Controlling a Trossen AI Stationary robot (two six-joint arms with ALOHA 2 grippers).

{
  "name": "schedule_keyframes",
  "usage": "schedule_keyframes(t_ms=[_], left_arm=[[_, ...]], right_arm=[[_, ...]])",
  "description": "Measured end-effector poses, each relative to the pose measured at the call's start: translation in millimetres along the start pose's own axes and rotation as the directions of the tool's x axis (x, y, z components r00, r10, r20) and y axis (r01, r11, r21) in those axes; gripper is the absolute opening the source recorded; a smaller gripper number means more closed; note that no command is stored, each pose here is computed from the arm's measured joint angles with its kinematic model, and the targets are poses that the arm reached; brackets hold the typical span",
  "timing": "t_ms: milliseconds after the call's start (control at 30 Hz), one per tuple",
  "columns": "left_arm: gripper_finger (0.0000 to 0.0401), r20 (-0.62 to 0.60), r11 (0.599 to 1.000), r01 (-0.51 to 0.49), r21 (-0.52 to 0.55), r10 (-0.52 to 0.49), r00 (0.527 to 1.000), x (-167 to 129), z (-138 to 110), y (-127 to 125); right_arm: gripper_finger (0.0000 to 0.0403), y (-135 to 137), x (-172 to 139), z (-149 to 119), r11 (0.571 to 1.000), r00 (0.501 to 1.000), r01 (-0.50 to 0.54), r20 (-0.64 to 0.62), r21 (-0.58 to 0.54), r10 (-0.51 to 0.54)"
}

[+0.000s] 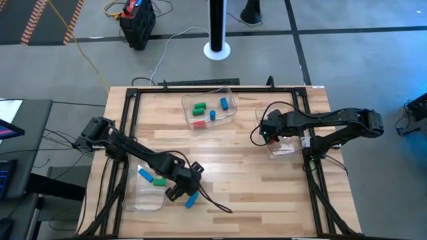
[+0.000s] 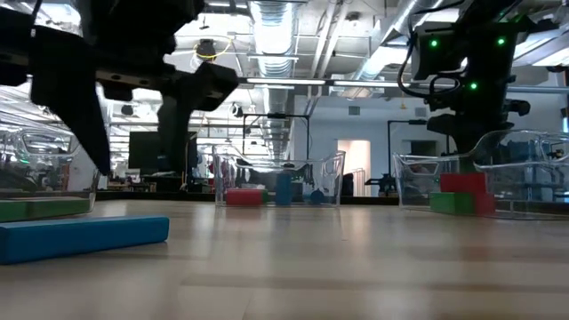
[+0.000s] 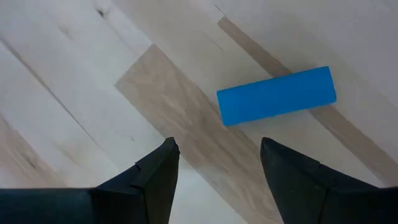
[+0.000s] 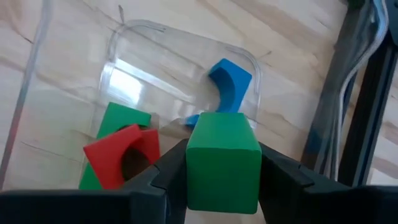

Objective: Sort blocks by size
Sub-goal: Put the green arch block into the left transparent bin, then put the blue rectangle block into the left transparent bin

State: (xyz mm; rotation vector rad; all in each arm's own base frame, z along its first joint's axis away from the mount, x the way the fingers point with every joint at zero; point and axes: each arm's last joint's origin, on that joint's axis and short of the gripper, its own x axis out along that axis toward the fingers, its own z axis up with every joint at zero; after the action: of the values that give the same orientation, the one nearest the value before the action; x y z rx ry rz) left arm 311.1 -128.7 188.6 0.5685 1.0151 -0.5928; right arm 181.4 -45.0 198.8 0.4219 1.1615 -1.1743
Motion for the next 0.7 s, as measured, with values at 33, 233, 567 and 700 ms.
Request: schedule_keyframes(t_ms=[33, 233, 567, 700], left_arm=[[0.0218, -0.007, 1.0, 0.003, 0.009, -0.003, 1.0, 0.6, 1.2, 0.5], [0.0218, -0.008, 0.999, 0.006, 0.038, -0.006, 1.0, -2.6, 2.6, 0.9], [0.0218, -0.001, 0.997, 0.059, 0.053, -0.059, 0.998, -3.1, 1.9, -1.1], [0.0218, 0.014, 0.994, 0.089, 0.069, -0.09, 0.996, -3.1, 2.5, -2.0]], right_arm=[[0.0183, 0.1, 0.0, 0.1, 1.0, 1.0, -0.001, 0.001, -0.002, 0.001], [0.0196, 1.3, -0.2, 0.5, 1.0, 1.0, -0.011, 0.009, -0.016, 0.011], [0.0246, 1.5, -0.3, 0.7, 1.0, 1.0, -0.012, 0.012, -0.017, 0.012], [0.0254, 1.5, -0.3, 0.7, 1.0, 1.0, -0.011, 0.012, -0.018, 0.012]])
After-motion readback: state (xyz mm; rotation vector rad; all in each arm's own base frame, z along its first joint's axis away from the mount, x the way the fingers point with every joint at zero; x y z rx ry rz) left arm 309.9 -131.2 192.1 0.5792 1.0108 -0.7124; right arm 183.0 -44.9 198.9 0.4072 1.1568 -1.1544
